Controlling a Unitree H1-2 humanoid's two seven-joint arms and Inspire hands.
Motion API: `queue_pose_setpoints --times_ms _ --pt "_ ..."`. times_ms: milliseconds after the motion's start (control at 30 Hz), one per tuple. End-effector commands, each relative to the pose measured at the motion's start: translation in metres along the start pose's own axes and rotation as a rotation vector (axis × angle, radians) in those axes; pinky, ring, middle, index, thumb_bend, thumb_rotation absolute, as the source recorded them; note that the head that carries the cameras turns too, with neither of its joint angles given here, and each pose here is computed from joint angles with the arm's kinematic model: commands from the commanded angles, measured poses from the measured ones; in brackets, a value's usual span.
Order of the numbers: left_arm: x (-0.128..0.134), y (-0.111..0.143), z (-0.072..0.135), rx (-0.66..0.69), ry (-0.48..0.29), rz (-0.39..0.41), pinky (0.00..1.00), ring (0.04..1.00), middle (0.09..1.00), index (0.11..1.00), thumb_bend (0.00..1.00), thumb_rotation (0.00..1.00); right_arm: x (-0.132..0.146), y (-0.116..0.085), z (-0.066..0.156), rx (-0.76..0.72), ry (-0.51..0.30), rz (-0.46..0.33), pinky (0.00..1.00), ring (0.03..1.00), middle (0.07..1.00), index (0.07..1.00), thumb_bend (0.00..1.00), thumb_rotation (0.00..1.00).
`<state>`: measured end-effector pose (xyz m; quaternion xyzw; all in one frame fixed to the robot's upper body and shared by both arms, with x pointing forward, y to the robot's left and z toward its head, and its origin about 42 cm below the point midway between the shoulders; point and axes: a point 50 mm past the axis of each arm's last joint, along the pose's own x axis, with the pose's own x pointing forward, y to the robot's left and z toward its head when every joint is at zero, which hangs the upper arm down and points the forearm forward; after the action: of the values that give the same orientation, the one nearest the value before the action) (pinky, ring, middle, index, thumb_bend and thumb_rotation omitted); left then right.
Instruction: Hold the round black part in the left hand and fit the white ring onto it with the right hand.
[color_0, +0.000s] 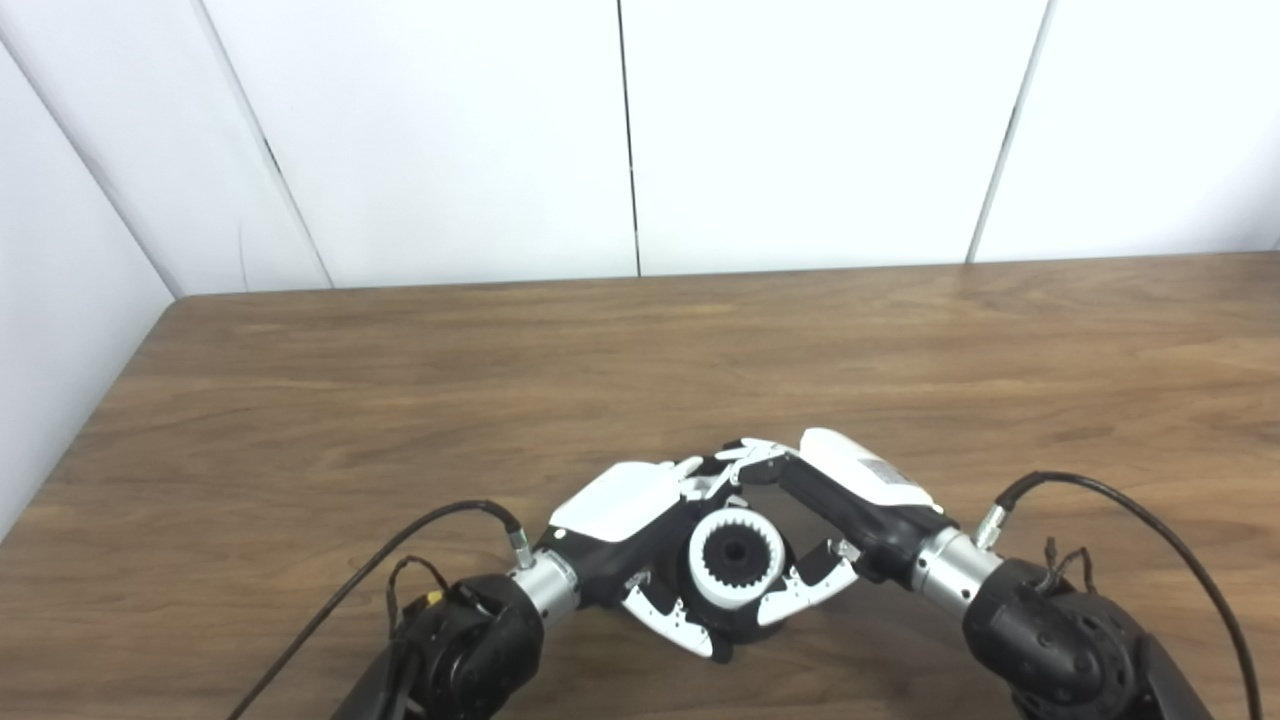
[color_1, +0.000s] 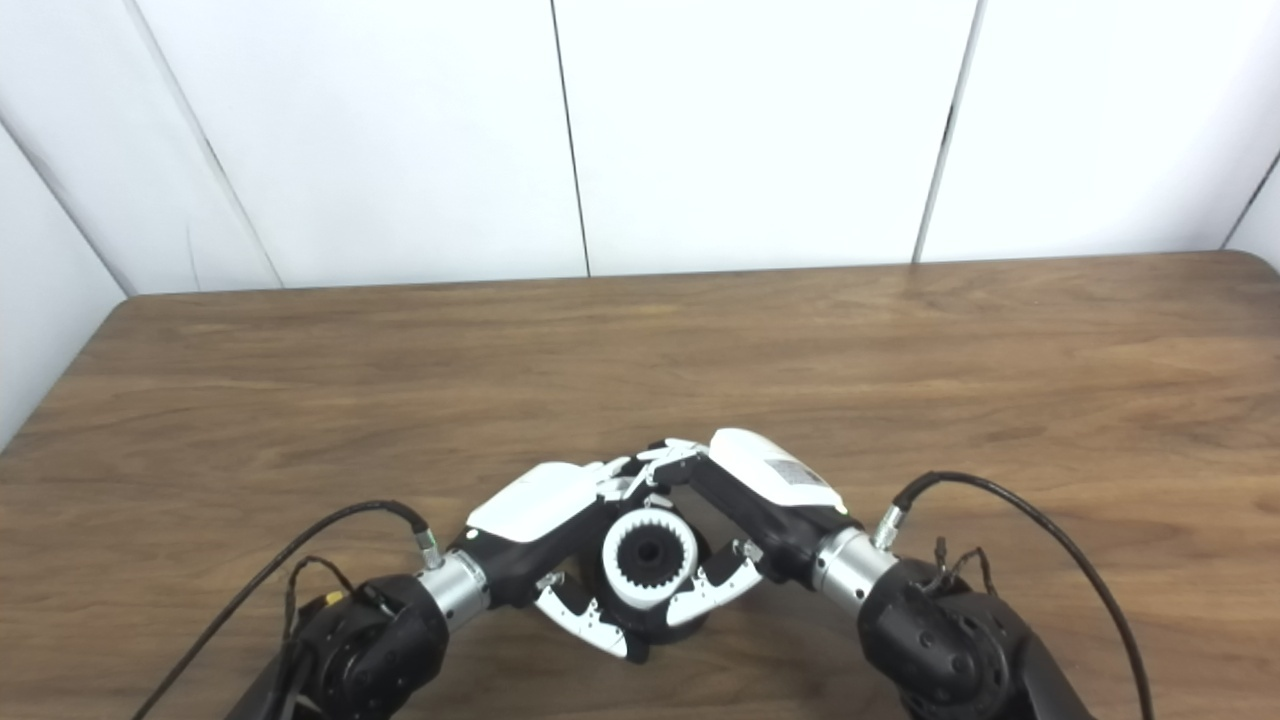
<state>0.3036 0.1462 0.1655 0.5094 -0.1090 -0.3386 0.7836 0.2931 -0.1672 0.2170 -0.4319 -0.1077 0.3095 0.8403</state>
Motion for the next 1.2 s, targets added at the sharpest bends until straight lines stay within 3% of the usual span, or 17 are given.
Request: queue_pose_setpoints --times_ms 0,500,567,667,900,1167 --pt "0.0027 0.0108 -0.0015 0.027 -0.001 0.042 0.98 0.997 0.922 0.791 0.93 0.33 0.0029 -0.0071 0.0087 -0.013 -0.062 -0.022 0.82 0.922 0.84 0.495 0.52 0.16" --pt "0.0023 0.0119 -0.0059 0.016 0.021 0.038 0.97 1.0 0.926 0.801 0.94 0.35 0.0018 -0.0086 0.0093 0.006 -0.063 -0.02 0.81 0.92 0.838 0.496 0.52 0.17" --pt "0.0022 0.012 -0.0062 0.015 0.021 0.037 0.98 1.0 0.928 0.806 0.94 0.35 0.0022 -0.0085 0.0087 0.01 -0.059 -0.017 0.8 0.92 0.84 0.625 0.7 0.31" --pt "0.002 0.0121 -0.006 0.009 0.029 0.034 0.98 1.0 0.931 0.812 0.94 0.35 0.0023 -0.0087 0.008 0.011 -0.061 -0.015 0.8 0.914 0.84 0.699 0.8 0.38" --pt "0.0019 0.0124 -0.0056 -0.014 0.037 0.033 1.0 1.0 0.931 0.795 0.96 0.34 0.0013 -0.009 0.0068 0.032 -0.06 -0.011 0.8 0.907 0.85 0.768 0.84 0.39" --pt "0.0011 0.0131 -0.0053 -0.027 0.041 0.033 1.0 1.0 0.935 0.797 0.97 0.35 0.0002 -0.0088 0.0056 0.041 -0.056 -0.008 0.8 0.909 0.861 0.777 0.86 0.38"
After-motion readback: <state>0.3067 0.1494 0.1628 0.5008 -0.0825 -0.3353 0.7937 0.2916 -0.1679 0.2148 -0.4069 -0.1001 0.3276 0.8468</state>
